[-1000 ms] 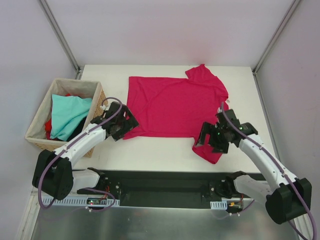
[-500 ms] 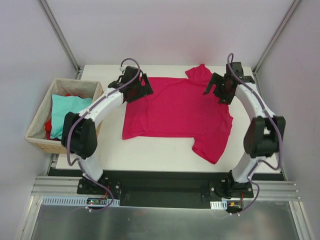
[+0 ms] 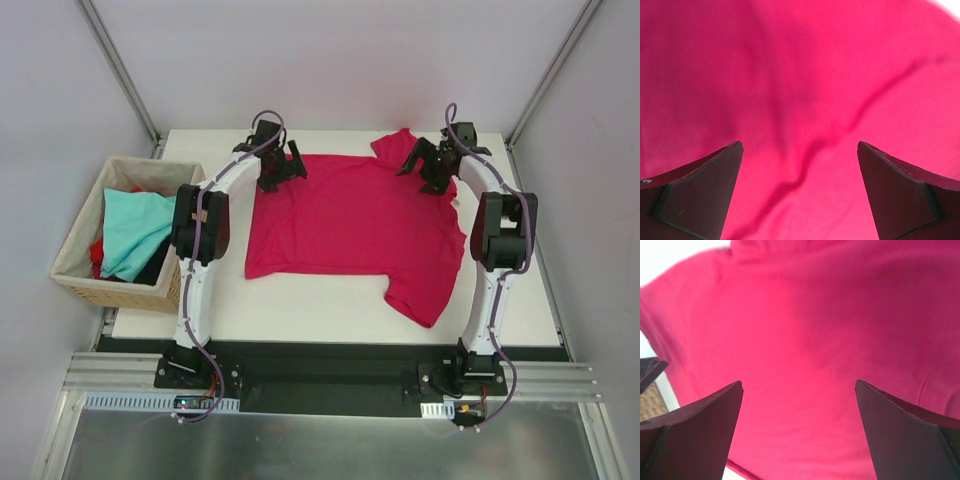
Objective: Fold and stack the t-shirts
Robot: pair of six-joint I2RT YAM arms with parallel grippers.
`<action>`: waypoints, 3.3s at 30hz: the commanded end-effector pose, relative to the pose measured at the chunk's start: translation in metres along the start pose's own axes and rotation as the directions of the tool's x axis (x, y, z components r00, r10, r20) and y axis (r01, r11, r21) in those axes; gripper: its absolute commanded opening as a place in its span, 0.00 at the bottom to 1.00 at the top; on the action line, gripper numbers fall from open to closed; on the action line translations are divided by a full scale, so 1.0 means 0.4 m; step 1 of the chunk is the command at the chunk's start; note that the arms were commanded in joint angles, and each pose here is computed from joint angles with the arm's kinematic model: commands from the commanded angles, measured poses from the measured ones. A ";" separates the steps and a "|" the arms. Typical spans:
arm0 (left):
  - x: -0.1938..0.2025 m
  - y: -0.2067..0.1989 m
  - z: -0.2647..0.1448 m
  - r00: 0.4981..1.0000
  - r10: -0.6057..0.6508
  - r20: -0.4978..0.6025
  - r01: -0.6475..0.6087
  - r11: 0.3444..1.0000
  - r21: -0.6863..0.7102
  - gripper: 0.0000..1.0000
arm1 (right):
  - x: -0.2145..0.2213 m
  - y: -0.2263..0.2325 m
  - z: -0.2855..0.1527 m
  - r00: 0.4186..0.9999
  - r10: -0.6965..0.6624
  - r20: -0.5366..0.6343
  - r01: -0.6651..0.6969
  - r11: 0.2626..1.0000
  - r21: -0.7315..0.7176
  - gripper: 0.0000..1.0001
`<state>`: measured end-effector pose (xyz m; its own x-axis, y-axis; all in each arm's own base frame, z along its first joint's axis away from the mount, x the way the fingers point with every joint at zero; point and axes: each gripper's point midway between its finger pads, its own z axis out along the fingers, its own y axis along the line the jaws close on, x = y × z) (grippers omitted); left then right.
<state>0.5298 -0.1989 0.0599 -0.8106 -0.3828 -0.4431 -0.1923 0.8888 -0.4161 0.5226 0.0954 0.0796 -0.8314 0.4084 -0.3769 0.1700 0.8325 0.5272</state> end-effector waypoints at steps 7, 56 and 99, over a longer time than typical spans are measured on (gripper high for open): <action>-0.130 -0.062 0.046 0.988 -0.156 0.006 0.151 0.964 0.220 0.98 | -0.066 0.051 0.083 0.996 0.083 0.017 -0.078 0.974 -0.212 1.00; 0.401 0.229 -0.471 0.799 -0.590 0.113 0.589 0.807 0.044 0.83 | 0.567 -0.164 -0.524 0.983 0.176 -0.054 -0.163 0.967 0.195 1.00; 0.402 0.367 -0.304 0.773 -0.565 0.289 0.624 0.760 -0.181 0.00 | 0.693 -0.319 -0.461 0.950 0.305 -0.071 -0.255 0.885 0.389 0.82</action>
<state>0.3014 -0.0919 0.0219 -0.3278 -0.8810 -0.3412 -0.7745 0.4574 -0.4369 0.1675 0.0358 0.0465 -0.7908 0.6001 -0.1206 0.5589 0.7883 0.2572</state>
